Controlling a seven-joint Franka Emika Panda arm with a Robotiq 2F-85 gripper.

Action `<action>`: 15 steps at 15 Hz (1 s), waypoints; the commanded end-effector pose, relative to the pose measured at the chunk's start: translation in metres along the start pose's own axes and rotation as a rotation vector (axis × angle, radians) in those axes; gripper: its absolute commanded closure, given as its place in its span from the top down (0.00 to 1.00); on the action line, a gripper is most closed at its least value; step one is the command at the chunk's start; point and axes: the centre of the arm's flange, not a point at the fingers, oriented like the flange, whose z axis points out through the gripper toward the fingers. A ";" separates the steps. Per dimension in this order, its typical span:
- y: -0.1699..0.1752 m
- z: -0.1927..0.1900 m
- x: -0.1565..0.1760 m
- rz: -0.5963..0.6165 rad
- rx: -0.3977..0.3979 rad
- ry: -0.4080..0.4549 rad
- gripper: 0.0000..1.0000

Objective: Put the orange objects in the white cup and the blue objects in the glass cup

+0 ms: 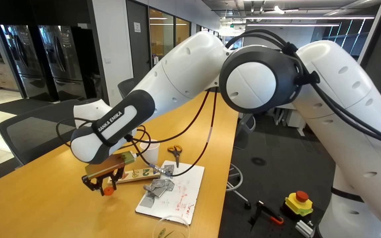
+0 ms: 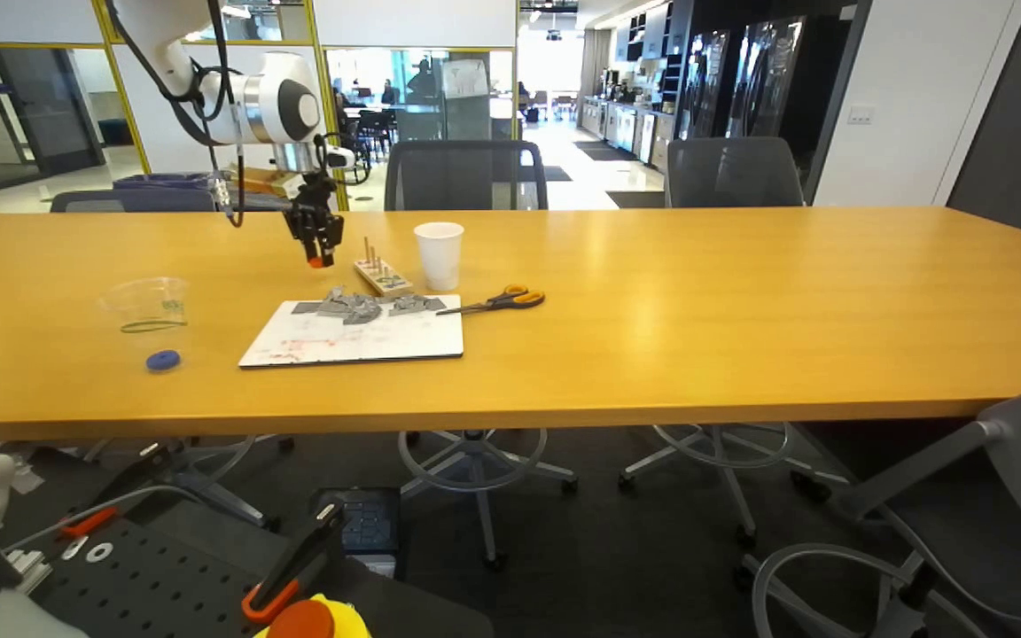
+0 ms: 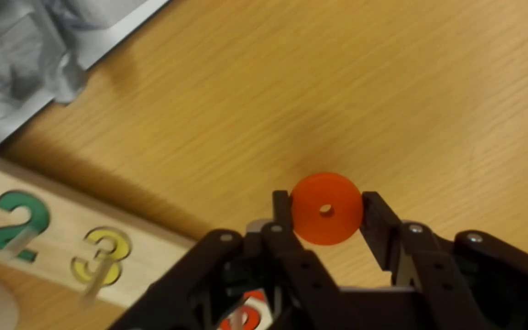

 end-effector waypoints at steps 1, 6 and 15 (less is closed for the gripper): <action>0.054 -0.052 0.023 0.090 -0.012 0.086 0.22; 0.135 -0.094 0.051 0.225 -0.036 0.170 0.22; 0.195 -0.096 0.052 0.341 -0.105 0.162 0.22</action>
